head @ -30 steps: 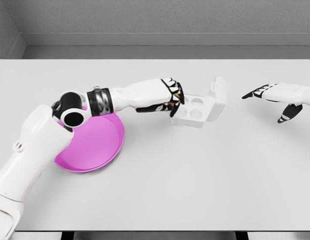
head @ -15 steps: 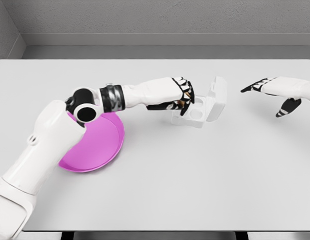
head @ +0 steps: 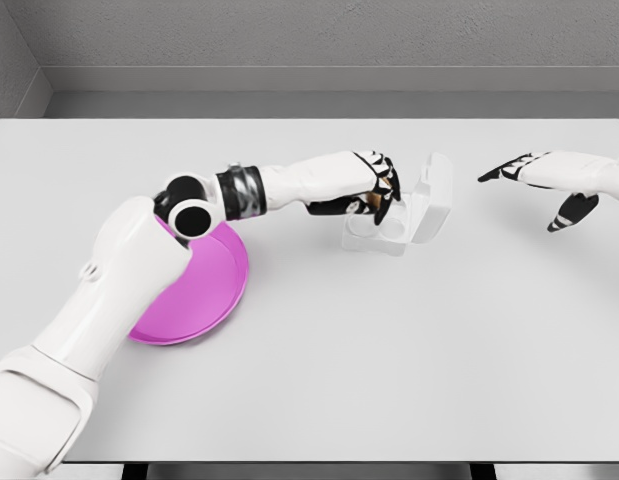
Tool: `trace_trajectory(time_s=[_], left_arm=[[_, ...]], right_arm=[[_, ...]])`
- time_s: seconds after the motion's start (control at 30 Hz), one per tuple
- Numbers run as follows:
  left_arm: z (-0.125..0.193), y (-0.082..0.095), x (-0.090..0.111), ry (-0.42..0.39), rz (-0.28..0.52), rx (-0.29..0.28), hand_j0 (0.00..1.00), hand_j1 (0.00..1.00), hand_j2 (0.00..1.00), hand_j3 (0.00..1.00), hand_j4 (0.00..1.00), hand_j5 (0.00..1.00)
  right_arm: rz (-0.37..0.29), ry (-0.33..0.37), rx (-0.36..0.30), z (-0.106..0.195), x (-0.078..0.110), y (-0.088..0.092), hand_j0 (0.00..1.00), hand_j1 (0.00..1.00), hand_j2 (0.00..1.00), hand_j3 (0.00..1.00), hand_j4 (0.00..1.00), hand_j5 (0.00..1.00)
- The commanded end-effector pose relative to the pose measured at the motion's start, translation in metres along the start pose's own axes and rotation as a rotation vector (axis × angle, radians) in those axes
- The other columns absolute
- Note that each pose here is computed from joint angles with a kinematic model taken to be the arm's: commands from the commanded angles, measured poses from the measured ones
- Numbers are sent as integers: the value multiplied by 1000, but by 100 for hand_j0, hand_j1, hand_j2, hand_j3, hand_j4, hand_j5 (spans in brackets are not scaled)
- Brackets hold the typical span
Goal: Pack egg into the box and close the box lid
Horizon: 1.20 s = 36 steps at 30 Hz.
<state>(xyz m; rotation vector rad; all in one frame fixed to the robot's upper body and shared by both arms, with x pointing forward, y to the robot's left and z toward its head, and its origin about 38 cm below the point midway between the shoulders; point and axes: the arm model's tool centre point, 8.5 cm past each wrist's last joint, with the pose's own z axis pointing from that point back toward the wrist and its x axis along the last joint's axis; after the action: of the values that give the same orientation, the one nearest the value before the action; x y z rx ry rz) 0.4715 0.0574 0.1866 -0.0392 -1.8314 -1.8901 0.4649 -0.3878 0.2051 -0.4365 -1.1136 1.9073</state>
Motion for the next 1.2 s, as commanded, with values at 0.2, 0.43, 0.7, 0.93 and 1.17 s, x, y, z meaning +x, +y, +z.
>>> trace_trajectory(time_s=[0.2, 0.43, 0.7, 0.93, 1.17], left_arm=[[0, 1, -6, -11, 96, 49, 25, 25, 25, 25, 25, 25], [2, 1, -9, -38, 196, 106, 25, 25, 25, 25, 25, 25], [7, -13, -23, 0, 250, 96, 25, 25, 25, 25, 25, 25], [5, -18, -23, -11, 293, 113, 25, 25, 25, 25, 25, 25], [2, -20, -21, -39, 371, 160, 25, 25, 25, 25, 25, 25]], right_arm=[[-3, -17, -7, -5, 4, -1, 100, 100, 100, 100, 100, 100], [-8, -16, 6, -5, 4, 5, 100, 100, 100, 100, 100, 100], [-8, -13, 4, -4, 3, 4, 100, 100, 100, 100, 100, 100], [-9, -15, 5, -5, 3, 5, 100, 100, 100, 100, 100, 100], [-9, -16, 9, -5, 4, 6, 100, 100, 100, 100, 100, 100]])
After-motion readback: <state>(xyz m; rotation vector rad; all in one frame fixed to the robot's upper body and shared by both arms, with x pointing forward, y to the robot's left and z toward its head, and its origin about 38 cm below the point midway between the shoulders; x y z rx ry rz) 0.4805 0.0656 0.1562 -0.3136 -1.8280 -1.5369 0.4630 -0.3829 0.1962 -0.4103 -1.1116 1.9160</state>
